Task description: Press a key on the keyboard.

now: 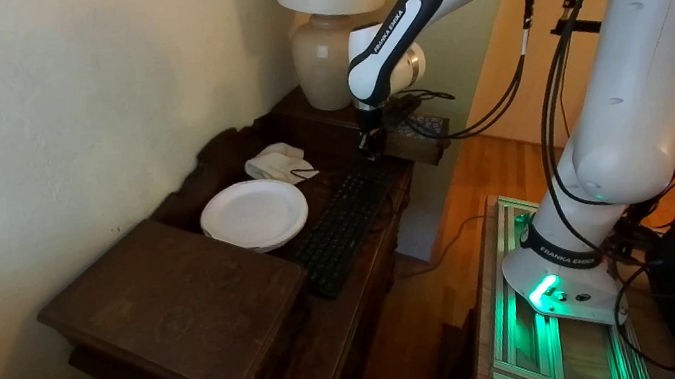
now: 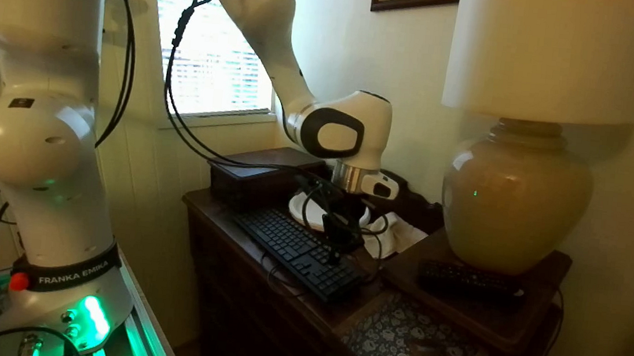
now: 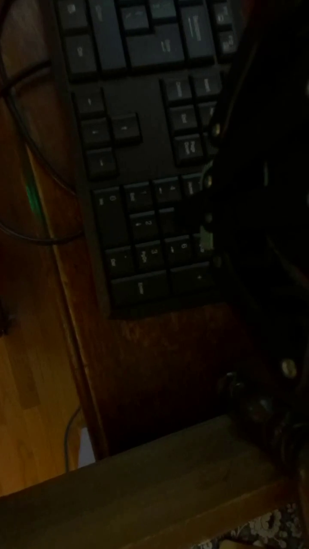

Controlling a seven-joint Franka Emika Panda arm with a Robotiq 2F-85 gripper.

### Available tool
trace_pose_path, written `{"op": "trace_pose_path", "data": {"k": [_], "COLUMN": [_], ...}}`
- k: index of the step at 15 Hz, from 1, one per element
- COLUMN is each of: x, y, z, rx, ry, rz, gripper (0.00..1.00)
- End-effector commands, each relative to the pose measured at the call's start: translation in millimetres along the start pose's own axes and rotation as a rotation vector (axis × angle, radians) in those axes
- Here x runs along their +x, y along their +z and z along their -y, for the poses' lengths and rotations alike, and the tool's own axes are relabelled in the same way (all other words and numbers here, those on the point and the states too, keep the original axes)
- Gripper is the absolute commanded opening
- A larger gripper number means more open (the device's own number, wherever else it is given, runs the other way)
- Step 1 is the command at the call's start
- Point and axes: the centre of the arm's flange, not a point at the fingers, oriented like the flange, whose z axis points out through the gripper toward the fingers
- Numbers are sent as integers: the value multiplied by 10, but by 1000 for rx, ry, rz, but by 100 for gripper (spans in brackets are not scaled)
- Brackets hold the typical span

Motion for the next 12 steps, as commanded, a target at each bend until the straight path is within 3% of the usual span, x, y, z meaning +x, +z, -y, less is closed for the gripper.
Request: {"op": "trace_pose_path", "data": {"k": [1, 12], "x": [131, 238], "y": [83, 225], "z": [0, 61], "rx": [14, 38], "ry": [6, 19], "rz": [-7, 7], "gripper": [0, 0]}}
